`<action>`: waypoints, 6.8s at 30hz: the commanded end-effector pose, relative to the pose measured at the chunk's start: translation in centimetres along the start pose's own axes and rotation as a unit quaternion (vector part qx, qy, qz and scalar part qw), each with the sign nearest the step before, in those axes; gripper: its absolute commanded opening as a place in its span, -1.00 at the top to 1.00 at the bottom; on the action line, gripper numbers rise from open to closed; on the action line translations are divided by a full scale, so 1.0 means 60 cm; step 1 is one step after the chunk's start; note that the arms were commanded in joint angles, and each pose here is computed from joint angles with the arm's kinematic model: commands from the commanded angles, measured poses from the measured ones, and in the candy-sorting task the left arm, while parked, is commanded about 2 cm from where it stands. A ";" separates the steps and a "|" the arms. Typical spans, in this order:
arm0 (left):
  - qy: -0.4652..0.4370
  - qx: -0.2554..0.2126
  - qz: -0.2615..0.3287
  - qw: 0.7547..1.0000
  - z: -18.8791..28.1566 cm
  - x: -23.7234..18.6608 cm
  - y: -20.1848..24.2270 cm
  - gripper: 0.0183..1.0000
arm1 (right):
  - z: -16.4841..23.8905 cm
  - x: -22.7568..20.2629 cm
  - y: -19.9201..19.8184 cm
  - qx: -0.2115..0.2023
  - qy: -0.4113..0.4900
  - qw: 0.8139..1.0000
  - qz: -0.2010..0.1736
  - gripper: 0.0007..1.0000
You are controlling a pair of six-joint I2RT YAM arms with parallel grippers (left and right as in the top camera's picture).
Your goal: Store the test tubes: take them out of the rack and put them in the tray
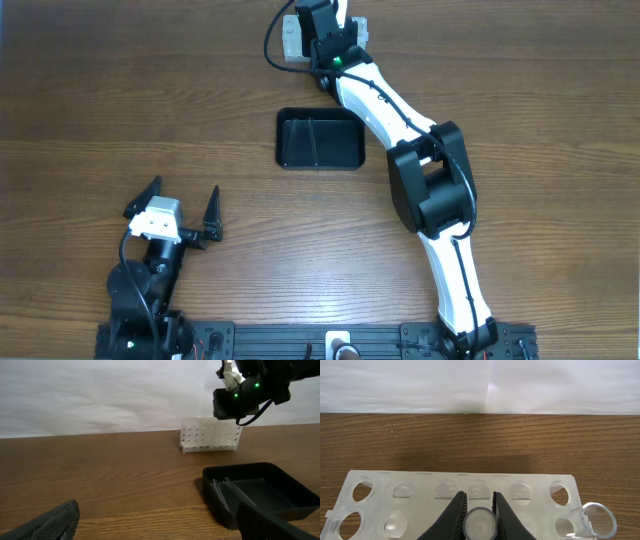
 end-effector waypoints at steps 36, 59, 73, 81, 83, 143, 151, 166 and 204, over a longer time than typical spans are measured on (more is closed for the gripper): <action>0.000 -0.003 -0.007 1.000 0.000 -0.003 0.000 -1.00 | 0.268 0.040 -0.034 0.126 0.171 0.977 0.012 0.86; 0.000 -0.003 -0.007 1.000 0.000 -0.003 0.000 -1.00 | 0.155 -0.116 0.000 0.083 0.323 0.942 0.029 0.86; 0.000 -0.003 -0.007 1.000 0.000 -0.003 0.000 -1.00 | 0.140 -0.151 0.007 0.075 0.340 0.937 0.027 0.63; 0.000 -0.003 -0.007 1.000 0.000 -0.003 0.000 -1.00 | 0.140 -0.151 0.007 0.077 0.339 0.937 0.026 0.42; 0.000 -0.003 -0.007 1.000 0.000 -0.003 0.000 -1.00 | 0.141 -0.147 0.007 0.078 0.335 0.939 0.026 0.39; 0.000 -0.003 -0.007 1.000 0.000 -0.003 0.000 -1.00 | -0.013 -0.007 -0.124 0.006 -0.001 0.999 0.036 -0.30; 0.000 -0.003 -0.007 1.000 0.000 -0.003 0.000 -1.00 | -0.013 -0.007 -0.118 0.024 -0.002 0.999 0.037 0.18; 0.000 -0.003 -0.007 1.000 0.000 -0.003 0.000 -1.00 | -0.012 -0.007 -0.118 0.025 -0.002 0.999 0.037 0.50; 0.000 -0.003 -0.007 1.000 0.000 -0.003 0.000 -1.00 | 0.177 0.142 -0.169 0.003 -0.086 0.996 0.023 0.86</action>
Point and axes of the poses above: each gripper's point midway between its finger pads, its own z axis back along the fingers, its own y axis along the line the jaws close on, x = y × z, the point moved 10 cm from there along z, back along the fingers, and after that the axes turned 8 degrees about z, right-handed, at the moved point
